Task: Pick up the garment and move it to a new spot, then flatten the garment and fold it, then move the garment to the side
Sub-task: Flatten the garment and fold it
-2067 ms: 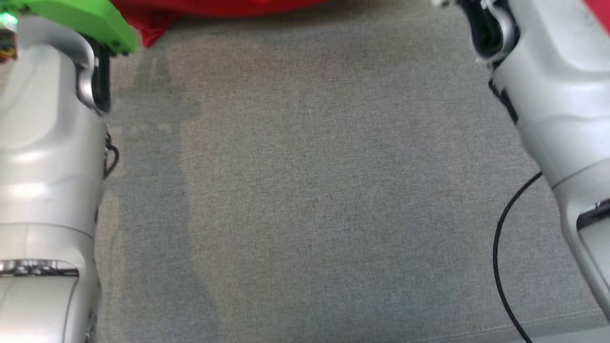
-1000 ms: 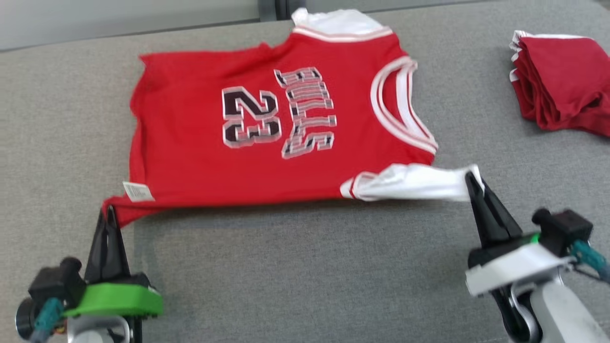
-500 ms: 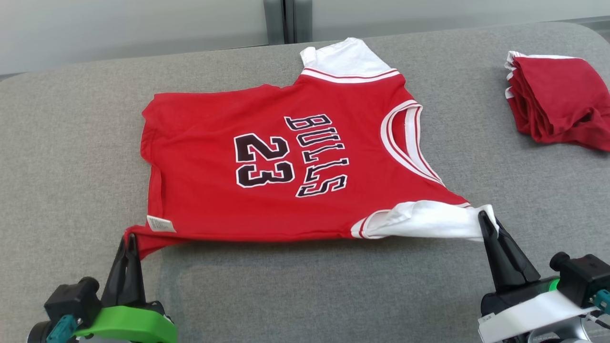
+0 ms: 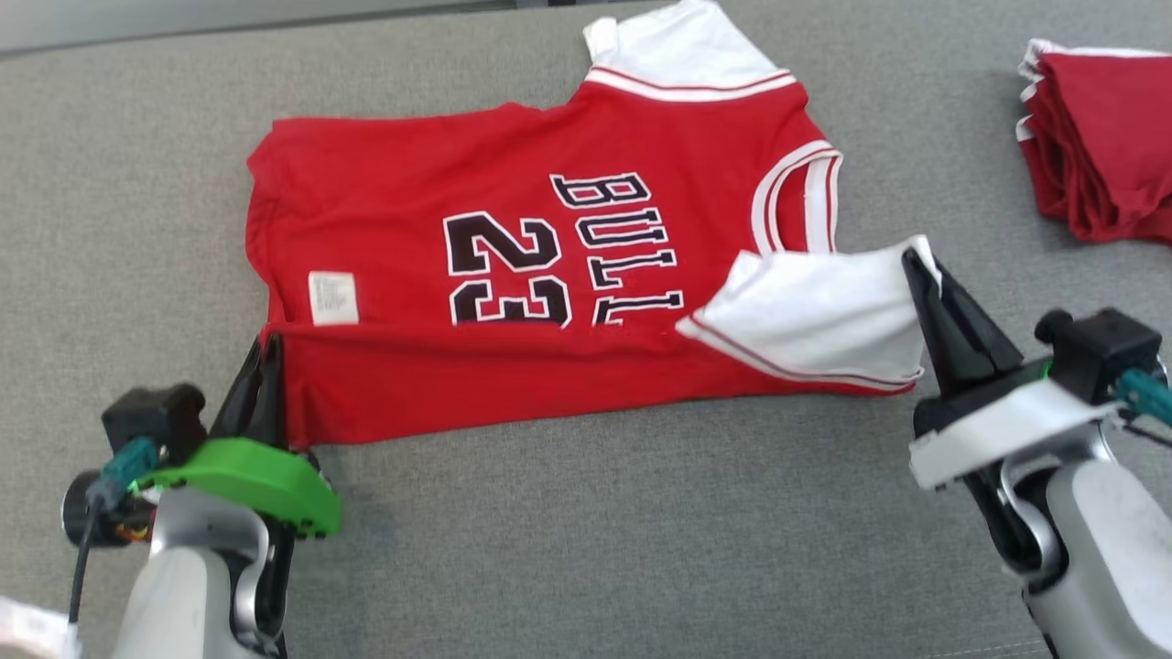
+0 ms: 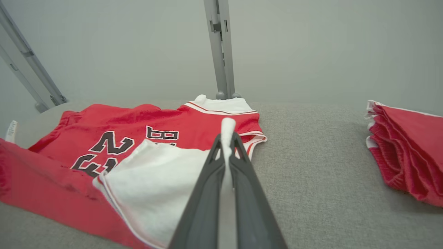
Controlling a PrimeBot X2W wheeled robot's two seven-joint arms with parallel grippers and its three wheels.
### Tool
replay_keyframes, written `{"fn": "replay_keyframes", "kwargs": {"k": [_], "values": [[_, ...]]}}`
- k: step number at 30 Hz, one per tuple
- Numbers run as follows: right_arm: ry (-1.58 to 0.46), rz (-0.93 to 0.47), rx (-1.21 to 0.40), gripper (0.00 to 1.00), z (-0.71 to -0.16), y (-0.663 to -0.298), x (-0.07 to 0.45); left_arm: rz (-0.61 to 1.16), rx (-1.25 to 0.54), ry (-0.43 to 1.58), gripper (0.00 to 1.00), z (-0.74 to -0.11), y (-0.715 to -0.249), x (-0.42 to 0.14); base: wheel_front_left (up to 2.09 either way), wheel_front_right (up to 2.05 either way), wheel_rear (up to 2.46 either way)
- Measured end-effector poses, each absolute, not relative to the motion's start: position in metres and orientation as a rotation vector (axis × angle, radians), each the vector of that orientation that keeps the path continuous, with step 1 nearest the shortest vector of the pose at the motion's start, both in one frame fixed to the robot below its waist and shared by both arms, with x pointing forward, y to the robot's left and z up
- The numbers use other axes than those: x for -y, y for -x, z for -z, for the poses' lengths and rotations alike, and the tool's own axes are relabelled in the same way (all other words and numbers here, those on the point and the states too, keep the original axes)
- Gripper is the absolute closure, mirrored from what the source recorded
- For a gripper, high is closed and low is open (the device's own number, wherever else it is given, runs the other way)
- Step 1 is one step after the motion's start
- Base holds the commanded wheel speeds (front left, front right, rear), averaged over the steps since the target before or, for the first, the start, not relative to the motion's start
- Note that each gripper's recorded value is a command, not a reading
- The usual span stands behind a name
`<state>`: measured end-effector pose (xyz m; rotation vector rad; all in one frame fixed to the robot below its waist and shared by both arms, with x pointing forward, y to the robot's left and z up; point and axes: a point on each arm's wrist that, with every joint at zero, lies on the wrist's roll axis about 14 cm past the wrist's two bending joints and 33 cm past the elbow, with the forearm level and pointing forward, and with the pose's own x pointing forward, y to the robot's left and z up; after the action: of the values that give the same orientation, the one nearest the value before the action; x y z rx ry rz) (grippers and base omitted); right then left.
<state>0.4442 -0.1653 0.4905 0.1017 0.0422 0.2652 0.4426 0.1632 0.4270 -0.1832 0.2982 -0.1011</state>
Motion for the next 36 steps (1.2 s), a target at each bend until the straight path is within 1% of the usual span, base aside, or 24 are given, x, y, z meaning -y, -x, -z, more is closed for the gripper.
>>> {"fn": "replay_keyframes", "kwargs": {"k": [5,11,12,13,14,15,16,17,20,23,30,36], "values": [[-0.1,-0.288,-0.088,1.0,-0.463,-0.474,0.161,0.106,-0.341,0.18,1.0,-0.405,-0.46,-0.162,0.0,0.0,0.0],[-0.108,-0.307,-0.132,1.0,-0.436,-0.494,0.152,0.085,-0.399,0.189,1.0,-0.378,-0.459,-0.168,0.0,0.0,0.0],[-0.108,-0.308,-0.142,0.96,-0.432,-0.496,0.151,0.078,-0.4,0.193,1.0,-0.377,-0.457,-0.17,0.0,0.0,0.0],[-0.108,-0.308,-0.151,0.61,-0.428,-0.496,0.151,0.073,-0.402,0.196,1.0,-0.376,-0.456,-0.171,0.0,0.0,0.0],[-0.111,-0.307,-0.157,0.0,-0.426,-0.496,0.151,0.069,-0.398,0.197,1.0,-0.376,-0.456,-0.172,0.0,0.0,0.0],[-0.111,-0.305,-0.162,0.0,-0.424,-0.497,0.15,0.066,-0.396,0.197,1.0,-0.377,-0.455,-0.173,0.0,0.0,0.0],[-0.11,-0.303,-0.163,0.0,-0.423,-0.497,0.151,0.062,-0.388,0.203,0.71,-0.378,-0.455,-0.174,0.0,0.0,0.0],[-0.109,-0.3,-0.161,0.0,-0.424,-0.497,0.152,0.058,-0.376,0.206,0.0,-0.38,-0.454,-0.174,0.0,0.0,0.0],[-0.098,-0.293,-0.131,0.0,-0.434,-0.499,0.155,0.032,-0.318,0.208,0.0,-0.391,-0.453,-0.179,0.0,0.0,0.0],[-0.092,-0.28,-0.041,0.0,-0.461,-0.498,0.158,-0.003,-0.183,0.201,0.0,-0.417,-0.454,-0.185,0.0,0.0,0.0],[-0.081,-0.245,0.052,0.0,-0.49,-0.461,0.162,0.001,-0.002,0.167,0.0,-0.467,-0.444,-0.175,0.0,0.0,0.0],[-0.084,-0.209,0.064,0.0,-0.495,-0.425,0.165,0.018,0.017,0.161,0.0,-0.477,-0.423,-0.165,0.0,0.0,0.0]]}}
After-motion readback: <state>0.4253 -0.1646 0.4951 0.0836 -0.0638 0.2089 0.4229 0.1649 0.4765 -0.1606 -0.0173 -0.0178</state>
